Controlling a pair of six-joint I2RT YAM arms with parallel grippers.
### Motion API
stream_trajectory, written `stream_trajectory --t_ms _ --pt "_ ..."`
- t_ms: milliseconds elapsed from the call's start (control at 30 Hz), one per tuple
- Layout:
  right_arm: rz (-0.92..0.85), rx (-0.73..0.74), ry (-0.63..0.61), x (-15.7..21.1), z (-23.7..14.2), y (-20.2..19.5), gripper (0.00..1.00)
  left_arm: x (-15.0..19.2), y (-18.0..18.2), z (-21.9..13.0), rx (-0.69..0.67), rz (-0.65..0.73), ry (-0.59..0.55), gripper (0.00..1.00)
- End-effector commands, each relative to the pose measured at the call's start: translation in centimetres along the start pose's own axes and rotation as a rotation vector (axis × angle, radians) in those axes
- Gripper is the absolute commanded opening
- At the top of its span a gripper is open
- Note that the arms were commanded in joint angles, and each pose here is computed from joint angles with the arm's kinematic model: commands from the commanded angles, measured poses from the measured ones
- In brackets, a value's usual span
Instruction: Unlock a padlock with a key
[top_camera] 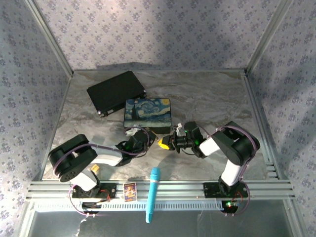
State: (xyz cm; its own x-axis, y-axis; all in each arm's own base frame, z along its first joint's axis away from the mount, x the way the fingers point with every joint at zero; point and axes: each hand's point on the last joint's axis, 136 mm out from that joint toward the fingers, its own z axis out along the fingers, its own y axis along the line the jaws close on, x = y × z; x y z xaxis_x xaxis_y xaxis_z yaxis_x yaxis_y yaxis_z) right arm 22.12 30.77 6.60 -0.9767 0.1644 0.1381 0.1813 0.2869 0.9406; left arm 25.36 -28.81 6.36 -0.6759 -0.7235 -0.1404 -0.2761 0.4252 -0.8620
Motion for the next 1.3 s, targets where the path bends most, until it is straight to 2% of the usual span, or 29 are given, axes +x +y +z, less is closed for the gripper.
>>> stream_trajectory --t_ms 0,100,167,433,667,833,1133,1267 --pt "-0.192 -0.137 -0.030 -0.6 0.4 5.9 0.00 5.3 -0.2 -1.1 -0.012 0.091 0.229 0.13" --pt "-0.191 -0.136 -0.023 -0.4 0.5 5.8 0.00 5.2 -0.3 -1.1 -0.003 0.093 0.226 0.09" --pt "-0.190 -0.138 -0.026 -0.5 0.5 5.8 0.00 5.2 -0.7 -1.2 0.010 0.096 0.230 0.00" --pt "-0.164 -0.135 -0.058 -2.5 -0.7 4.9 0.00 5.8 -2.7 -2.2 0.118 0.017 0.278 0.00" --pt "-0.182 -0.166 -0.009 -1.3 1.0 6.2 0.00 5.9 -3.4 -2.1 0.148 0.018 0.271 0.00" --pt "-0.136 -0.227 -0.007 -2.3 0.6 6.6 0.00 6.1 -4.3 -2.3 0.238 0.006 0.267 0.00" --pt "-0.034 -0.224 0.004 -3.6 0.3 5.0 0.00 5.6 -5.8 -3.2 0.367 -0.006 0.248 0.00" --pt "-0.017 -0.215 0.000 -4.0 0.2 4.6 0.00 5.9 -6.0 -3.1 0.373 0.001 0.260 0.00"
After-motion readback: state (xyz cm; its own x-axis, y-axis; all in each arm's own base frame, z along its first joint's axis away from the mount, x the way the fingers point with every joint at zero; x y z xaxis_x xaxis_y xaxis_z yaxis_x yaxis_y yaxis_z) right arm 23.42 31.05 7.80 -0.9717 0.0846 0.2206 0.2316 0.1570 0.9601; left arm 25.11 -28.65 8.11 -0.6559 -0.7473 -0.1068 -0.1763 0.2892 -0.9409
